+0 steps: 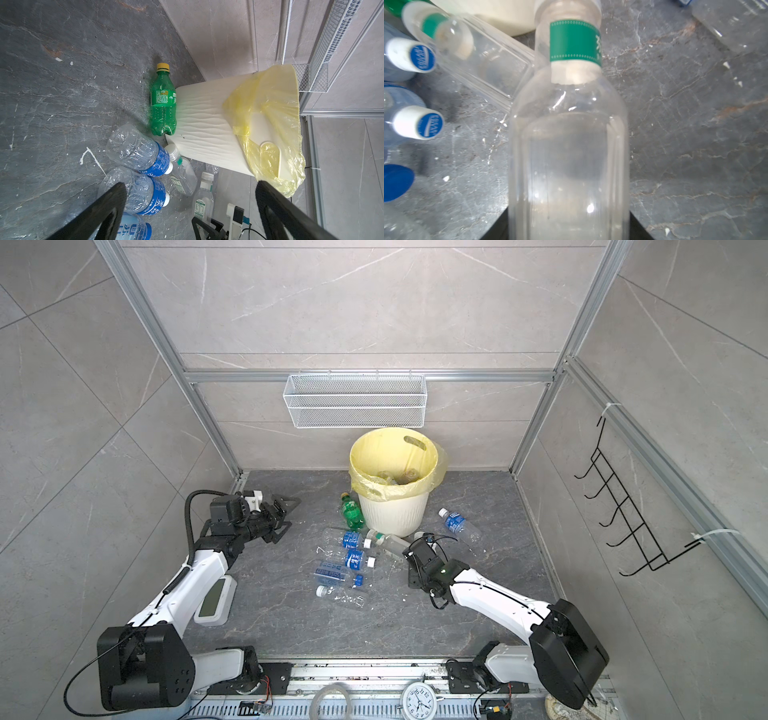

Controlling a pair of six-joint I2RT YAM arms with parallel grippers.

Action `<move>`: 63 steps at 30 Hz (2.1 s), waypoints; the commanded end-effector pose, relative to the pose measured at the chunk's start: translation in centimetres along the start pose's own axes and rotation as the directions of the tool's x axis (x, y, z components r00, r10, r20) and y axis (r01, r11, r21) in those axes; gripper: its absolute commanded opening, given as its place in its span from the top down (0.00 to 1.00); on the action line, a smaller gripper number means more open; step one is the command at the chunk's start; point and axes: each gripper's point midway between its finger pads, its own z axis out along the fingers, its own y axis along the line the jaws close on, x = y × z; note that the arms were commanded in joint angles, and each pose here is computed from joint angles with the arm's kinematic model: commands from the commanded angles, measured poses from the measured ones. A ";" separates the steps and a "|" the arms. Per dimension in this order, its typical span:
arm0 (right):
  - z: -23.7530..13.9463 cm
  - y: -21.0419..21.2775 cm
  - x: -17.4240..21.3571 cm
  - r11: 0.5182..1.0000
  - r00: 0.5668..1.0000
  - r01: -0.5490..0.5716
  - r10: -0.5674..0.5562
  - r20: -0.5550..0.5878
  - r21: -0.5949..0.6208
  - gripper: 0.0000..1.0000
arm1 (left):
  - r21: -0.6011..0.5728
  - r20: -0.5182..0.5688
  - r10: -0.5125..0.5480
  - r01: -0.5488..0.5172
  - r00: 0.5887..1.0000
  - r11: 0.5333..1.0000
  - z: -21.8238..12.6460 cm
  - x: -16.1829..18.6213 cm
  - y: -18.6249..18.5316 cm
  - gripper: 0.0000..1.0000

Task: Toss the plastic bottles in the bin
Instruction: 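Close the right gripper around the clear bottle's body, then lift the clear bottle and carry it toward the left gripper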

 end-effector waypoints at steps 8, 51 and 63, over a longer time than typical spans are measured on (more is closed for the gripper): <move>-5.1 4.1 -2.5 0.984 0.980 0.167 -0.158 0.118 -0.064 0.48 | 0.087 -0.023 0.066 -0.063 0.998 0.994 -0.3 0.2 -2.6 0.00; -10.1 22.0 -5.3 0.821 0.885 0.449 -0.354 0.303 -0.352 0.50 | 0.223 -0.237 0.272 -0.220 0.933 0.950 1.9 8.9 -8.3 0.28; -10.3 23.9 -5.3 0.799 0.884 0.451 -0.340 0.320 -0.398 0.50 | 0.198 -0.223 0.273 -0.231 0.936 0.953 2.6 9.3 -8.1 0.62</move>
